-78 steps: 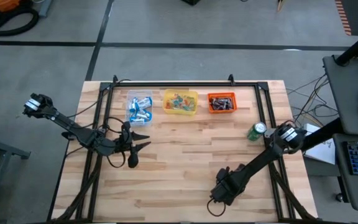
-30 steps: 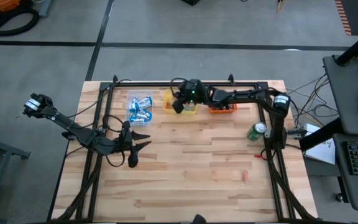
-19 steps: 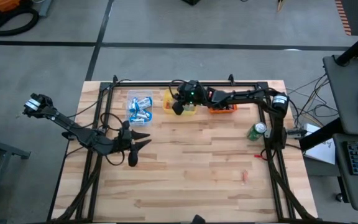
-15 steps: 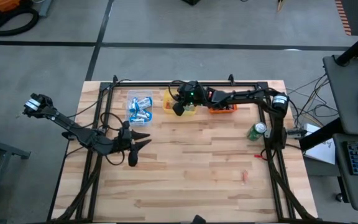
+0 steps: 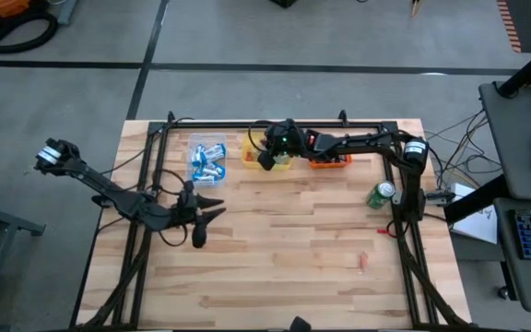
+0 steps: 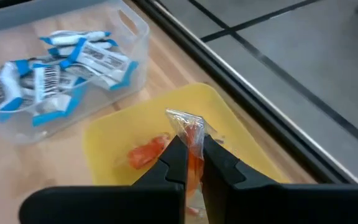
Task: Sort candy
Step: Put the orange gummy into the yellow bin
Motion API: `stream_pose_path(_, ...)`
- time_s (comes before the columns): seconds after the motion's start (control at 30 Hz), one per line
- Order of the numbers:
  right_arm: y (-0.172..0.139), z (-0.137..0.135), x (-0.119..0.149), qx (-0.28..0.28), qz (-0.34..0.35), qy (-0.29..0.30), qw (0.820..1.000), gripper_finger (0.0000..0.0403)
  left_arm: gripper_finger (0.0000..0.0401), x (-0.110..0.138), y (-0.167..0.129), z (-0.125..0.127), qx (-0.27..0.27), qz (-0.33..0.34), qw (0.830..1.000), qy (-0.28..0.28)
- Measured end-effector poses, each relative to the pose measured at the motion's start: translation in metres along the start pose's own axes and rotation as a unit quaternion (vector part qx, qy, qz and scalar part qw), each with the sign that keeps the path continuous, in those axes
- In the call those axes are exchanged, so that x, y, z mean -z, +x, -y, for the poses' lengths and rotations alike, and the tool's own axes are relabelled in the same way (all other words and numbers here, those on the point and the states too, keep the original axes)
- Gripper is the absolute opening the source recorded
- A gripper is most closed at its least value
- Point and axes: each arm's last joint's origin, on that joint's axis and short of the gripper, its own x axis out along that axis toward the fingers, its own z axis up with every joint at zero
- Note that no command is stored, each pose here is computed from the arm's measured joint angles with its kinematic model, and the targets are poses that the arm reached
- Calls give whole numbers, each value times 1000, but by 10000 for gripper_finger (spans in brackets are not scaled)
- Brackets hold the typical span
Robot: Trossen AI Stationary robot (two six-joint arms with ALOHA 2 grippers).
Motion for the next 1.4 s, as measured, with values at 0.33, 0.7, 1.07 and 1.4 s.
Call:
stream_pose_path(0.33, 0, 0, 0, 5, 0, 3, 1000, 119, 97, 8, 7, 5, -4, -7, 1000, 8)
stream_pose_path(0.7, -27, 0, -22, -2, -12, 26, 1000, 191, 97, 10, 9, 6, -4, -8, 1000, 9)
stream_pose_path(1.07, -84, -53, -29, -178, -146, 15, 973, 180, 97, 10, 9, 6, -4, -8, 1000, 9)
stream_pose_path(1.4, -144, -135, 42, -176, -400, 8, 900, 178, 97, 10, 9, 6, -3, -8, 1000, 9)
